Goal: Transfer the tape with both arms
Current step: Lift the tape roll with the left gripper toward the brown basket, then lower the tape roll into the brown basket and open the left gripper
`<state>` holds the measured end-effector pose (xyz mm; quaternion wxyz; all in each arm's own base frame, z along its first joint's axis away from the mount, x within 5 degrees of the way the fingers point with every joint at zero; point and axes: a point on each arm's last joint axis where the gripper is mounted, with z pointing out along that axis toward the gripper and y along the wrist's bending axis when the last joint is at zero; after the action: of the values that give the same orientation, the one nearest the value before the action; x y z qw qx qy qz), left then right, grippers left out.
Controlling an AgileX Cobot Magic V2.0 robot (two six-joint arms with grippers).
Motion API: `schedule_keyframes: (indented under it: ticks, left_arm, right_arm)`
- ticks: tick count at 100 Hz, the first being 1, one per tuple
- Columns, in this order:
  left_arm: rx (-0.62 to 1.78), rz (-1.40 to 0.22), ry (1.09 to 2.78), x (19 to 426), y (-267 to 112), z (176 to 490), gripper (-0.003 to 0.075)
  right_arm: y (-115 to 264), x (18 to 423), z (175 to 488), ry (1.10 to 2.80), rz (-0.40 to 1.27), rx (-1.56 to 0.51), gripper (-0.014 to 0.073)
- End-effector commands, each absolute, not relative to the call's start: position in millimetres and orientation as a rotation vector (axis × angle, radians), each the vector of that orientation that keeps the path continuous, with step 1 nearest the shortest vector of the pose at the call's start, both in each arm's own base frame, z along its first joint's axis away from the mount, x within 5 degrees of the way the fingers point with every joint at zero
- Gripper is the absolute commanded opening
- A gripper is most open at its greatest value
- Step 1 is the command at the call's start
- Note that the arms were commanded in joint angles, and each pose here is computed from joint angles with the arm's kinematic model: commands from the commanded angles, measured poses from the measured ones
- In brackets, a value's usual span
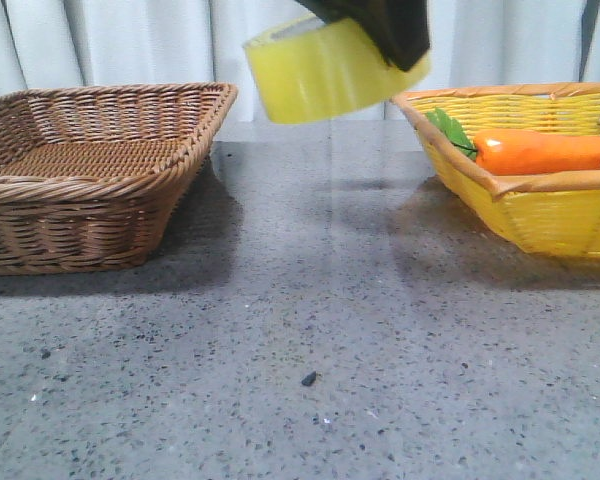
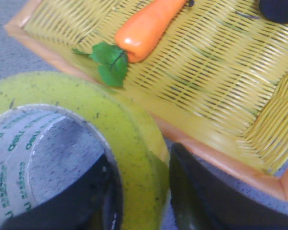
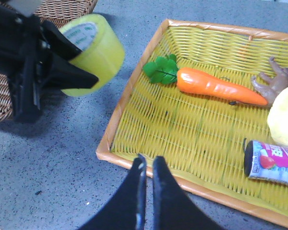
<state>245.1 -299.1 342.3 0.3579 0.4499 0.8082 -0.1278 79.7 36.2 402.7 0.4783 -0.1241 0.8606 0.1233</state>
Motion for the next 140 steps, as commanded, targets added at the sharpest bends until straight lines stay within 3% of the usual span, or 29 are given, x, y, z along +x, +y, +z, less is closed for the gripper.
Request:
schedule_keyframes:
  ticks: [1, 23, 45, 93, 104, 121, 140]
  left_arm:
    - [1.054, -0.339, 1.95, 244, -275, 393, 0.0188]
    - [0.924, -0.253, 2.041, 255, -220, 415, 0.0188]
    - [0.844, -0.163, 2.19, 271, -185, 403, 0.0188]
    - [0.821, -0.167, 2.368, 276, -171, 327, 0.0188]
    - [0.841, -0.16, 2.371, 276, -171, 321, 0.0204]
    - [0.841, -0.178, 2.377, 275, -172, 318, 0.0335]
    - [0.816, -0.209, 2.337, 272, -171, 327, 0.032]
  right_arm:
    - [35, 81, 414, 2.015, 0.306, -0.292, -0.0074]
    - [35, 81, 414, 2.015, 0.306, -0.292, -0.0074]
    - [35, 81, 414, 2.015, 0.306, -0.292, -0.0074]
    - [35, 81, 414, 2.016, 0.308, -0.292, -0.0074]
    - [35, 81, 414, 2.016, 0.308, -0.292, -0.0074]
    - [35, 81, 414, 2.016, 0.308, -0.292, -0.0074]
    - [35, 81, 414, 2.017, 0.297, -0.292, -0.0074]
